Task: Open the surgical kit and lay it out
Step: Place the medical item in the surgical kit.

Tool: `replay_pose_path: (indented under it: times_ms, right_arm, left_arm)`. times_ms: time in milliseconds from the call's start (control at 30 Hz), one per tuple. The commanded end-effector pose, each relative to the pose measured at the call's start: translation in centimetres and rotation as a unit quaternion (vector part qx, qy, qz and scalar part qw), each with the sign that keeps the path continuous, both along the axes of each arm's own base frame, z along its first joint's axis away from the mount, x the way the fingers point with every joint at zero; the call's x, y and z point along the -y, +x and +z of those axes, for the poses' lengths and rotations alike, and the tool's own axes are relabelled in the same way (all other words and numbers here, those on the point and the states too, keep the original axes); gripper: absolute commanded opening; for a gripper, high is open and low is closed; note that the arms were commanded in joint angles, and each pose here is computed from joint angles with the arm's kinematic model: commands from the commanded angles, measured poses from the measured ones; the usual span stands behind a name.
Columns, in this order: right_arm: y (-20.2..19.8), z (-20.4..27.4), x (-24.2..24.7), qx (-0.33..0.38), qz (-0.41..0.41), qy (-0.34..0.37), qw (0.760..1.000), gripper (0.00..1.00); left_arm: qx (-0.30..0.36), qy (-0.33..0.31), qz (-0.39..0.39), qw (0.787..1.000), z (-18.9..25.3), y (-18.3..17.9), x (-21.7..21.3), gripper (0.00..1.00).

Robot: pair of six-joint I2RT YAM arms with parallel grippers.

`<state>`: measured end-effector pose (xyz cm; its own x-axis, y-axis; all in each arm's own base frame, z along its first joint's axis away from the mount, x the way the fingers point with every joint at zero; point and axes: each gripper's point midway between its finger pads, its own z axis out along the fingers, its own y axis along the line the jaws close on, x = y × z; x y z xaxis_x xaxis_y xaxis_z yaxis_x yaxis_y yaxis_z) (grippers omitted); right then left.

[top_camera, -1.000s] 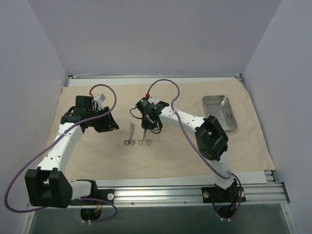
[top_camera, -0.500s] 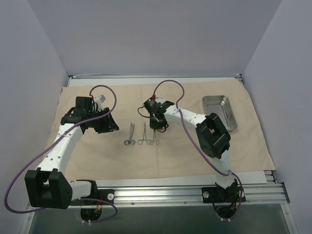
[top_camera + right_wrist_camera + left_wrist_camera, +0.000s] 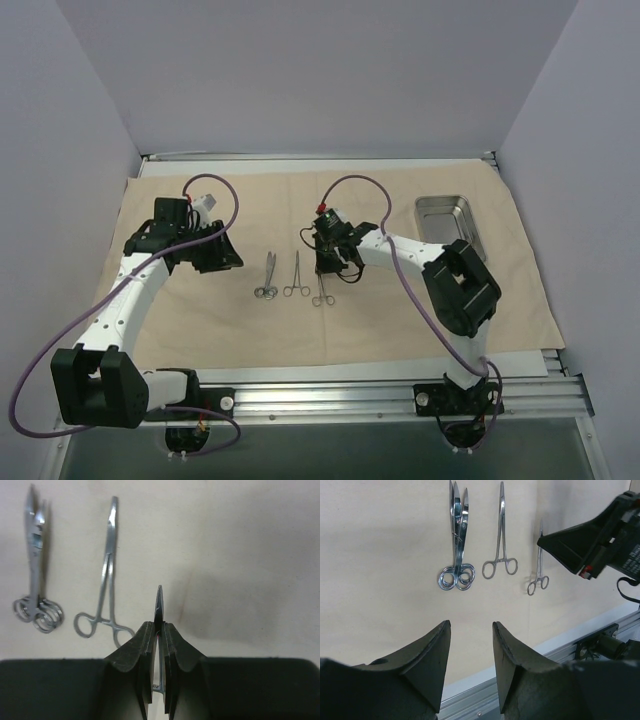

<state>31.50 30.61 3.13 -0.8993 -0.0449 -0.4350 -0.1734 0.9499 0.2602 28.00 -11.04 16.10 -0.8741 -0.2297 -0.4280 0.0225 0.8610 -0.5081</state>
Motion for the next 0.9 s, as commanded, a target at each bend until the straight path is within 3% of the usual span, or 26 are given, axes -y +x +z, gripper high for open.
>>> replay_pose_path:
  times_ms: [0,433,800,867]
  right_arm:
    - [1.3,5.8,-2.2,0.073,0.030,0.087,0.993,0.00]
    - [2.0,6.5,-3.1,0.086,0.041,0.131,0.987,0.00]
    - [2.7,3.0,-2.1,0.038,0.016,0.082,0.996,0.00]
    - [2.9,2.9,-2.3,0.033,0.019,0.077,0.996,0.11]
  left_arm:
    - [0.018,0.007,-0.001,1.000,0.2,0.6,-0.5,0.48]
    - [0.018,0.010,-0.003,1.000,0.1,0.7,-0.6,0.48]
    - [0.015,0.015,-0.004,1.000,-0.1,0.8,-0.7,0.48]
    - [0.014,0.015,-0.004,1.000,-0.2,0.7,-0.7,0.48]
